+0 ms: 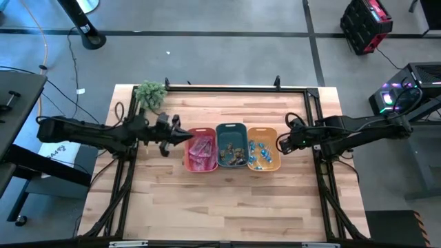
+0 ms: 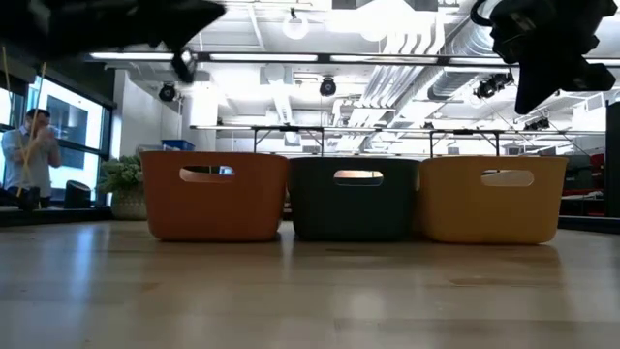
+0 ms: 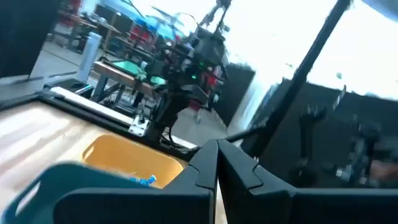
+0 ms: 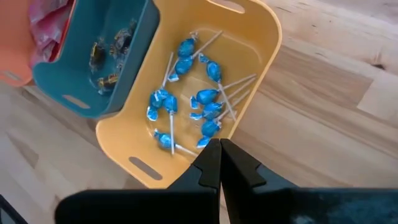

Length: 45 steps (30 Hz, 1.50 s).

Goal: Sort candy
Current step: Return to Home Position

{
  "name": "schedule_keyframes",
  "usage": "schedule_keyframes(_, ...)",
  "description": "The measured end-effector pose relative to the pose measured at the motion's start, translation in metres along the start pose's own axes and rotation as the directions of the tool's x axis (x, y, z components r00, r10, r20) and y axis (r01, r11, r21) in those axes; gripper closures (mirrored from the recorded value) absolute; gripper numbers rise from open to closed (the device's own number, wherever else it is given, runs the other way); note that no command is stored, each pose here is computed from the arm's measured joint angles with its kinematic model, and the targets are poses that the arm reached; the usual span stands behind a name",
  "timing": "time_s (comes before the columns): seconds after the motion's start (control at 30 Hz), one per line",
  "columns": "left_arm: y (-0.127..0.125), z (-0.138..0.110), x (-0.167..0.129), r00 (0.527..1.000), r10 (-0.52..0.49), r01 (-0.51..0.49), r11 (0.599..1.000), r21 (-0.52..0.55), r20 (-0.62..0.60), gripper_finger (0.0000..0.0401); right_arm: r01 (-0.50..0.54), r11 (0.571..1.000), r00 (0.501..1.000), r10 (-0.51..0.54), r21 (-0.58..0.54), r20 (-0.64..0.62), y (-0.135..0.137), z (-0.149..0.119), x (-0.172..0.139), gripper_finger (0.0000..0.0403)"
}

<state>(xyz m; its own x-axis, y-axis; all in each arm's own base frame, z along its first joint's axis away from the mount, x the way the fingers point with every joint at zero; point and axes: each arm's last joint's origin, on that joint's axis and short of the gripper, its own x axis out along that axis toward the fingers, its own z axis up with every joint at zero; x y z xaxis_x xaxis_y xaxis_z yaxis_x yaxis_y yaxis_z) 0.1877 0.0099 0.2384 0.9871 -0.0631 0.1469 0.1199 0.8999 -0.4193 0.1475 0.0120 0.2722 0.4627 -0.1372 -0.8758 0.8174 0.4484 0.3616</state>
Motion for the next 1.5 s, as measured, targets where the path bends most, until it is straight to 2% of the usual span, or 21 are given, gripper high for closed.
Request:
schedule_keyframes(0.17,0.006,-0.022,-0.033,0.997,0.048,-0.044,0.997,-0.07,0.059,0.0401,0.0,1.0,1.0,0.0,0.004,0.001,0.0,0.0,0.0,0.0403)
schedule_keyframes(0.47,0.014,-0.045,-0.059,0.994,0.099,-0.094,0.991,-0.096,0.053,0.0401,-0.015,1.0,0.999,0.015,0.002,-0.034,0.0,-0.001,0.0,0.0403)
schedule_keyframes(0.63,0.02,-0.053,-0.062,0.983,0.182,-0.181,0.977,-0.116,0.004,0.0401,-0.027,0.997,0.998,0.024,-0.071,-0.055,0.0,-0.002,0.0,0.0403)
schedule_keyframes(0.7,0.02,-0.055,-0.062,0.983,0.18,-0.182,0.974,-0.136,-0.024,0.0401,-0.035,0.992,0.998,0.029,-0.123,-0.051,0.0,-0.002,0.0,0.0403)
schedule_keyframes(0.8,0.019,-0.059,-0.062,0.988,0.13,-0.14,0.98,-0.144,-0.08,0.0401,-0.072,0.982,0.996,0.063,-0.174,-0.055,-0.01,-0.007,0.006,0.0403)
schedule_keyframes(0.97,0.019,-0.065,-0.063,0.981,0.12,-0.13,0.99,-0.062,-0.151,0.0401,-0.233,0.954,0.972,0.225,-0.189,-0.066,-0.04,-0.025,0.027,0.0403)
schedule_keyframes(1.03,0.02,-0.067,-0.063,0.976,0.131,-0.139,0.99,-0.034,-0.174,0.04,-0.31,0.928,0.95,0.309,-0.206,-0.036,-0.048,-0.03,0.034,0.0403)
schedule_keyframes(1.1,0.021,-0.07,-0.064,0.971,0.141,-0.15,0.988,-0.029,-0.195,0.04,-0.407,0.881,0.908,0.418,-0.241,-0.006,-0.051,-0.033,0.037,0.0403)
schedule_keyframes(1.17,0.021,-0.071,-0.064,0.967,0.147,-0.159,0.986,-0.04,-0.207,0.04,-0.5,0.81,0.844,0.535,-0.307,0.035,-0.05,-0.032,0.037,0.0403)
schedule_keyframes(1.23,0.022,-0.072,-0.064,0.964,0.153,-0.166,0.985,-0.044,-0.217,0.04,-0.548,0.734,0.774,0.626,-0.4,0.089,-0.047,-0.03,0.033,0.0403)
schedule_keyframes(1.3,0.022,-0.072,-0.064,0.963,0.154,-0.168,0.985,-0.043,-0.22,0.04,-0.534,0.662,0.711,0.688,-0.526,0.145,-0.043,-0.026,0.027,0.0403)
schedule_keyframes(1.37,0.022,-0.072,-0.064,0.964,0.153,-0.167,0.985,-0.043,-0.219,0.04,-0.484,0.616,0.667,0.719,-0.622,0.193,-0.041,-0.021,0.023,0.0403)
schedule_keyframes(1.5,0.022,-0.072,-0.064,0.964,0.153,-0.166,0.985,-0.043,-0.218,0.04,-0.446,0.605,0.637,0.732,-0.66,0.24,-0.041,-0.013,0.021,0.0403)
